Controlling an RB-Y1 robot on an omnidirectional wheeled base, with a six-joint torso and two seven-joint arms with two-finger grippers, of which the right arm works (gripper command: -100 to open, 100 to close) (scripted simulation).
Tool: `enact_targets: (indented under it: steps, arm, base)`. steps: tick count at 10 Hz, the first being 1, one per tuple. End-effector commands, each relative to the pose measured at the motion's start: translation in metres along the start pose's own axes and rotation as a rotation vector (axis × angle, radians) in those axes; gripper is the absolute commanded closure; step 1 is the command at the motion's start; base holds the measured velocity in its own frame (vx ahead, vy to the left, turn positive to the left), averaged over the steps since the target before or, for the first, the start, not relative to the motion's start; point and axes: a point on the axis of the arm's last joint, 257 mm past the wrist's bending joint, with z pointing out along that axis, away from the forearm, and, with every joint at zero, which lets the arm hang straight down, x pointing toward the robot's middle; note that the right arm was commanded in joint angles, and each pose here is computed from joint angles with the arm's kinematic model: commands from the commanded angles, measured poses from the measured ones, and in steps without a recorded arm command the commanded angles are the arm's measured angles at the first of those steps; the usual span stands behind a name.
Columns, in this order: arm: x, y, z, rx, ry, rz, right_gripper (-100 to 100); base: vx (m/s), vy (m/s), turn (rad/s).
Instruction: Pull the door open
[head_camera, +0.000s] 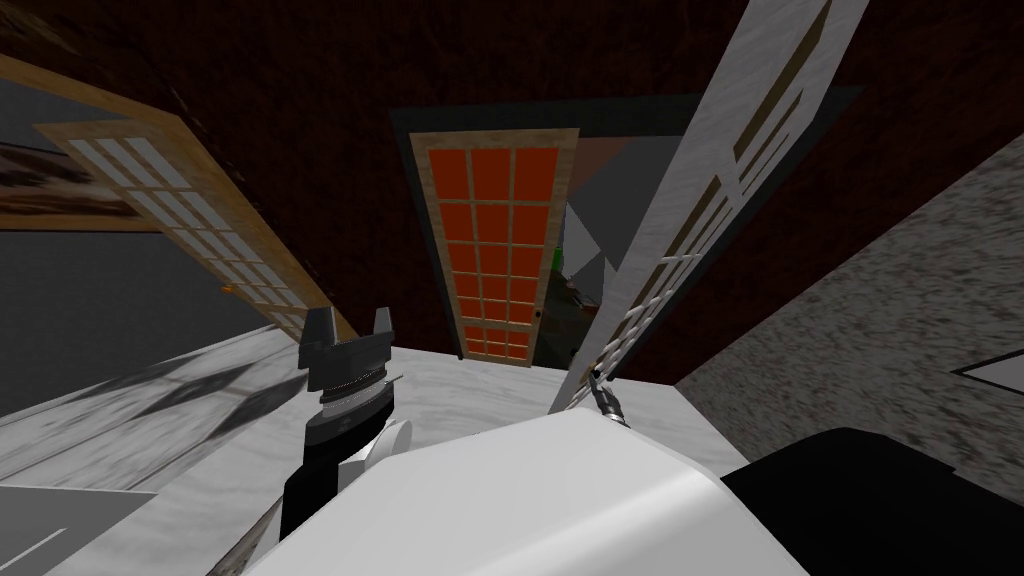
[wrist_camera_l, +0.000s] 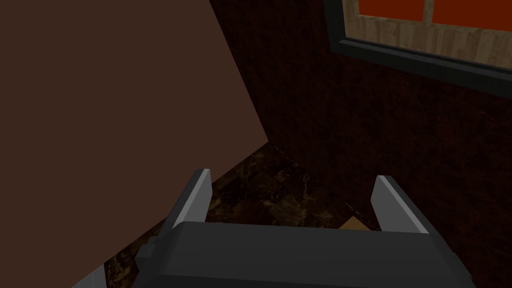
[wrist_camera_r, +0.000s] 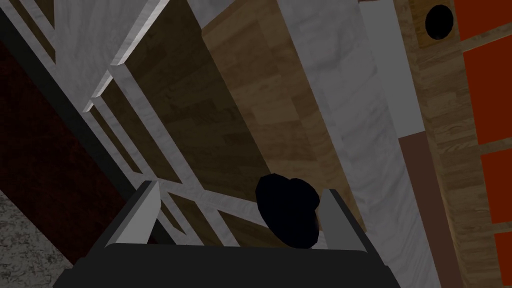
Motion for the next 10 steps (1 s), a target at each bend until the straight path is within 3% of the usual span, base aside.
enact_targets:
  steps: [1, 4, 10]
  arm:
    - [-0.0035, -0.0161, -0.0068, 0.037, 0.0, 0.044, 100]
    - [-0.0045, -0.0167, -0.0073, 0.037, -0.003, 0.067, 100]
    - [-0.0113, -0.0201, -0.0108, 0.038, -0.023, 0.233, 100]
  base:
    - [-0.032, -0.002, 0.036]
    - [-0.02, -0.002, 0.005]
    - [-0.021, -0.004, 0.045]
